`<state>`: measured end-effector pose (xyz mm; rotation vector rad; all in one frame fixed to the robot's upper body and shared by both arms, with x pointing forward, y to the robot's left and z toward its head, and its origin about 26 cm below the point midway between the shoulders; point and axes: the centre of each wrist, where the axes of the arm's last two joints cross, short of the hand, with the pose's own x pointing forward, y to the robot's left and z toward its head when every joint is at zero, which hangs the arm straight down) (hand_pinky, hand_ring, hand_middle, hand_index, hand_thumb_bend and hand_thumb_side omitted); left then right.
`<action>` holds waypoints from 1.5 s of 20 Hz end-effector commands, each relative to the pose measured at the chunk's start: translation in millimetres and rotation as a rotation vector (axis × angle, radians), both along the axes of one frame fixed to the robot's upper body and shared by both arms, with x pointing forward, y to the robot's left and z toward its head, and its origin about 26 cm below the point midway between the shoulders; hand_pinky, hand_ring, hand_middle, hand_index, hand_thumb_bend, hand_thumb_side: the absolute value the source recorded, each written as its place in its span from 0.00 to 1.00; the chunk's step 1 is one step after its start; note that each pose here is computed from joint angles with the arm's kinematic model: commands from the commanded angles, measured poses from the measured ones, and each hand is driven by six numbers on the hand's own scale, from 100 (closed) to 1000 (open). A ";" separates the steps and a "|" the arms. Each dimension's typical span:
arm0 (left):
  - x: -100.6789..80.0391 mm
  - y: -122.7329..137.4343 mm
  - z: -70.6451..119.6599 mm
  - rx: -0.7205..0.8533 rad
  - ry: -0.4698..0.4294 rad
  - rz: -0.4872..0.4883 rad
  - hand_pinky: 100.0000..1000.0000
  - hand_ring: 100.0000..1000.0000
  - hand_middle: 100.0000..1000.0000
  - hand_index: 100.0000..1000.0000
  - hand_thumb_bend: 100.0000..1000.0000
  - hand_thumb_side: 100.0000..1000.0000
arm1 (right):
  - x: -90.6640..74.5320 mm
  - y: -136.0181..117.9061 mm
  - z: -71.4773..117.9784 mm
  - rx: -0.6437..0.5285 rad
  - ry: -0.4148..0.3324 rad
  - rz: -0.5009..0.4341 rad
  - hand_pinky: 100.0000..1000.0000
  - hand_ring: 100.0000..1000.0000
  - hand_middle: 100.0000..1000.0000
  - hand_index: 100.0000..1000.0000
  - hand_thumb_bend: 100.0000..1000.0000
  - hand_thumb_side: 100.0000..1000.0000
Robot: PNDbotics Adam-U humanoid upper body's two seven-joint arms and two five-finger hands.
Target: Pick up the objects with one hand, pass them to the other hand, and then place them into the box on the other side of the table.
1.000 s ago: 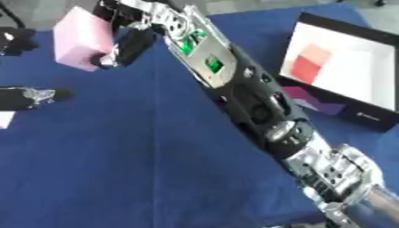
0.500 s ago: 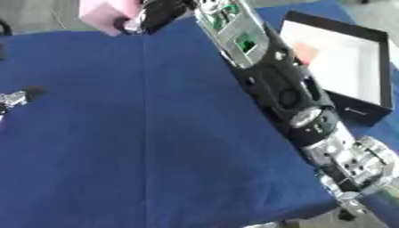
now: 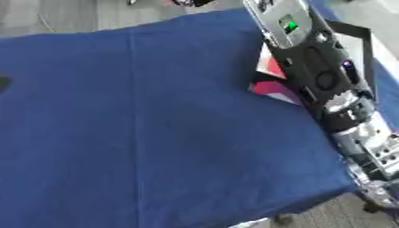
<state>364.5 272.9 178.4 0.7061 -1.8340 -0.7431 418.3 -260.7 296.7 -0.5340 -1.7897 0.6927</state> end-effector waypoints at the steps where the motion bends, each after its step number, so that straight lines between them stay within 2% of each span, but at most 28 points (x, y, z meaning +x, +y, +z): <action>1: -2.6 7.9 16.0 -0.004 -0.056 0.020 0.79 0.74 0.64 0.79 0.59 0.49 | -3.1 -32.4 14.3 0.000 -0.041 -0.098 0.89 0.68 0.39 0.51 0.27 0.00; 6: -4.3 9.7 22.2 -0.027 -0.089 0.037 0.79 0.74 0.64 0.79 0.58 0.49 | -5.7 -65.1 8.8 -0.003 -0.034 -0.193 0.89 0.68 0.39 0.51 0.27 0.00; 13: -4.8 9.5 27.2 -0.032 -0.106 0.041 0.79 0.73 0.64 0.79 0.58 0.49 | -10.8 -93.3 -1.1 -0.017 -0.016 -0.283 0.89 0.68 0.39 0.51 0.27 0.00; 15: -5.1 9.9 27.8 -0.033 -0.109 0.043 0.79 0.73 0.64 0.79 0.58 0.49 | -12.0 -101.9 -5.1 -0.022 -0.008 -0.314 0.88 0.68 0.39 0.51 0.25 0.00; 16: -5.3 10.3 28.2 -0.033 -0.110 0.045 0.79 0.73 0.64 0.79 0.58 0.49 | -12.7 -106.4 -7.2 -0.026 -0.003 -0.330 0.88 0.68 0.39 0.51 0.27 0.00; 30: -7.0 14.8 32.1 -0.050 -0.136 0.068 0.79 0.73 0.63 0.79 0.58 0.48 | -30.2 -163.8 -41.8 -0.102 0.074 -0.531 0.88 0.68 0.39 0.50 0.27 0.00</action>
